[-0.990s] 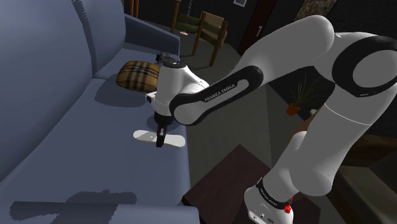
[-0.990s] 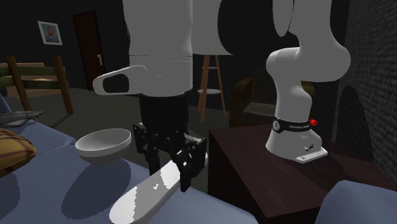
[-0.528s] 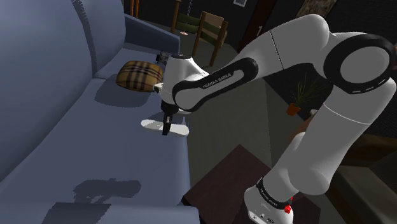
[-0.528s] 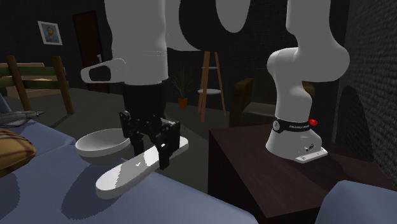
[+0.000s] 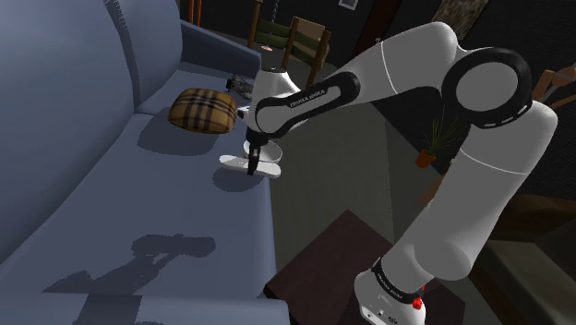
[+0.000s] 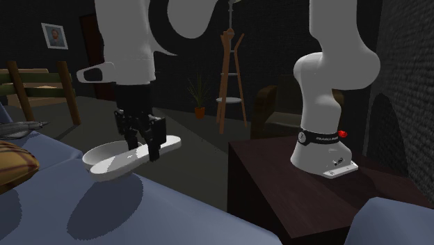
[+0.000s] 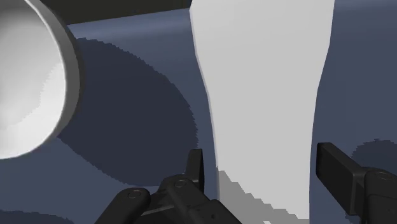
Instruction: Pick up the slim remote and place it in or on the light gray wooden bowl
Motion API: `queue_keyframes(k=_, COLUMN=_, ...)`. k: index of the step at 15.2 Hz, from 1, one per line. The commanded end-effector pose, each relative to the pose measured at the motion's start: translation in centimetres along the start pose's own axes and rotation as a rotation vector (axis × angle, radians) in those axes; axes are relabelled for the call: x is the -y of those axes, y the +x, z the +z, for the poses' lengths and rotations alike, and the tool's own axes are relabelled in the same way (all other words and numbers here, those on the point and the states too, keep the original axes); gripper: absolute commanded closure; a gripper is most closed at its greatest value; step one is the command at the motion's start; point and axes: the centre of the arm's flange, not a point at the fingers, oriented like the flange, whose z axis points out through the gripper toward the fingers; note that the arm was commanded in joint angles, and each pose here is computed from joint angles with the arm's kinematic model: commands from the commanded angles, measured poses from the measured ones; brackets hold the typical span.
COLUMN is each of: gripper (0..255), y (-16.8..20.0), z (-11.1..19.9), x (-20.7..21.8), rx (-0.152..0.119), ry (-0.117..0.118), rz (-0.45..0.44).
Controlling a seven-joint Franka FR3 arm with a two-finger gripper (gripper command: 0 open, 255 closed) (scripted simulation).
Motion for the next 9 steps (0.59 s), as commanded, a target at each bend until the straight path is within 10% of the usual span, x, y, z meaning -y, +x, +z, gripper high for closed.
queue_keyframes(k=1, gripper=255, y=-0.4, z=0.2, x=-2.6, rx=0.000, ry=0.000, rz=-0.001)
queue_keyframes(k=9, gripper=255, y=-3.1, z=0.2, x=-12.9, rx=0.000, ry=0.000, rz=-0.001)
